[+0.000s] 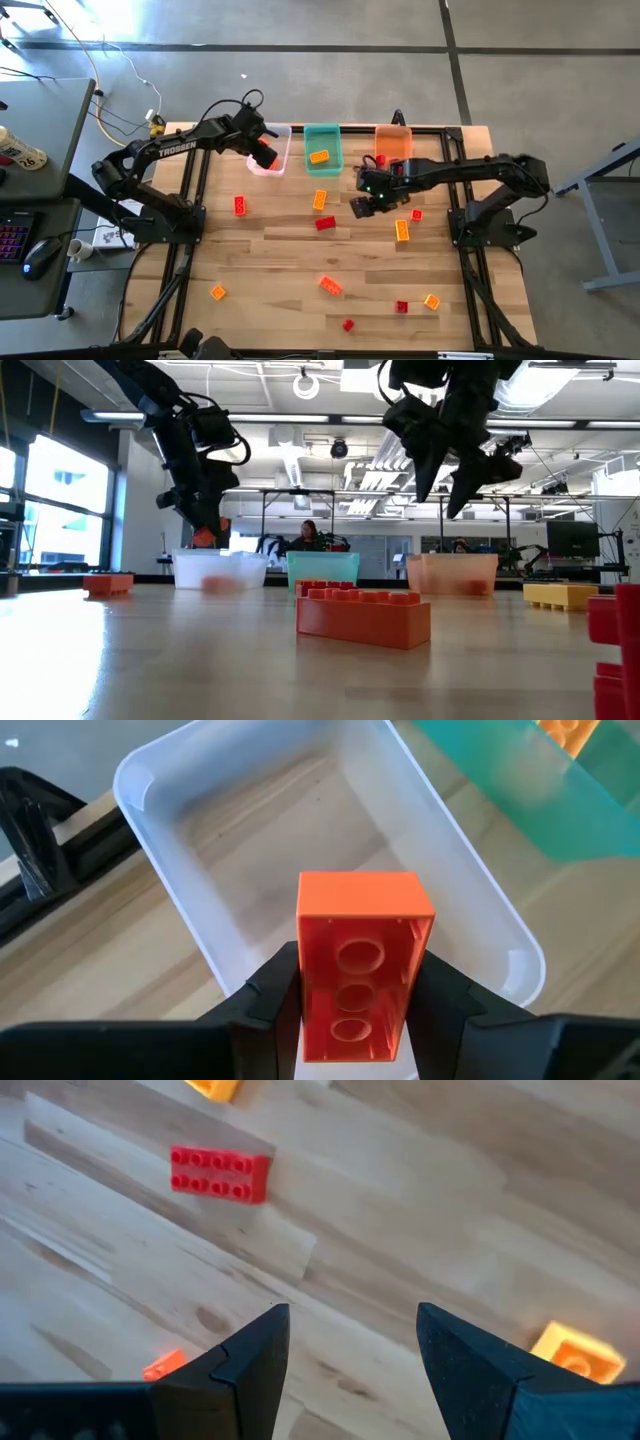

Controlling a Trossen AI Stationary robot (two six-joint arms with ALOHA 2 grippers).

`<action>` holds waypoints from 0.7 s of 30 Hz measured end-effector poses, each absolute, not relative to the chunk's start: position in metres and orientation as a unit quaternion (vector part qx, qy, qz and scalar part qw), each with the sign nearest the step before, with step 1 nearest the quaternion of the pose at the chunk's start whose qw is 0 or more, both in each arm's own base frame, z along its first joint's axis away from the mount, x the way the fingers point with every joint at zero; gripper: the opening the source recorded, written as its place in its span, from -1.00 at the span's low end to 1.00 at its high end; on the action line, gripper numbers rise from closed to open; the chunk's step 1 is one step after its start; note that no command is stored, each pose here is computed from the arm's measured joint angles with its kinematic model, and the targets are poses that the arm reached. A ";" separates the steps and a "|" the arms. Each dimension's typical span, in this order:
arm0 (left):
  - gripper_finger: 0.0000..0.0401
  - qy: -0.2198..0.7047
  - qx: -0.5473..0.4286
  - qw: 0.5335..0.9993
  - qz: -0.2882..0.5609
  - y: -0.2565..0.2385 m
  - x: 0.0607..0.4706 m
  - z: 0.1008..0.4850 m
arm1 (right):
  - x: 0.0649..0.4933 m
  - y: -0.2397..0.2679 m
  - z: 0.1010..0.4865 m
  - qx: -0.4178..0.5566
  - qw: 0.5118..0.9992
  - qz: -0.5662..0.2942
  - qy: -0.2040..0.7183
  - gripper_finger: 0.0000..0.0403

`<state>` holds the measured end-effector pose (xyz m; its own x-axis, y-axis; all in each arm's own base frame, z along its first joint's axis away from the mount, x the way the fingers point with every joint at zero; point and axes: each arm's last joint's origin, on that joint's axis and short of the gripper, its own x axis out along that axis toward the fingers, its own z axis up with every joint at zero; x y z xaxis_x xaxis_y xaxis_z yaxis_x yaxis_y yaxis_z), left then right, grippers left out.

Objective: Sort & place blocks by color
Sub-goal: Put the orange game piece into the transparent bin

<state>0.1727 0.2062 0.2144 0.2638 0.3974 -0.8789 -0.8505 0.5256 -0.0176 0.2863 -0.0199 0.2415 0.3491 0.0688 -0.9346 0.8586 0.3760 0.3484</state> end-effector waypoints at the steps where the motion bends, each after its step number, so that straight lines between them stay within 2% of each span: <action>1: -0.46 0.444 -0.253 0.754 0.414 0.207 0.172 0.215 | 0.286 -0.016 0.241 0.475 0.667 -0.300 0.489 0.02; 4: -0.44 0.441 -0.252 0.755 0.415 0.207 0.172 0.215 | 0.285 -0.004 0.241 0.477 0.660 -0.313 0.490 0.02; 10: -0.26 0.441 -0.250 0.756 0.414 0.208 0.173 0.215 | 0.280 0.022 0.239 0.474 0.642 -0.339 0.498 0.02; 21: -0.20 0.430 -0.263 0.760 0.410 0.208 0.174 0.215 | 0.269 0.053 0.238 0.453 0.632 -0.345 0.527 0.02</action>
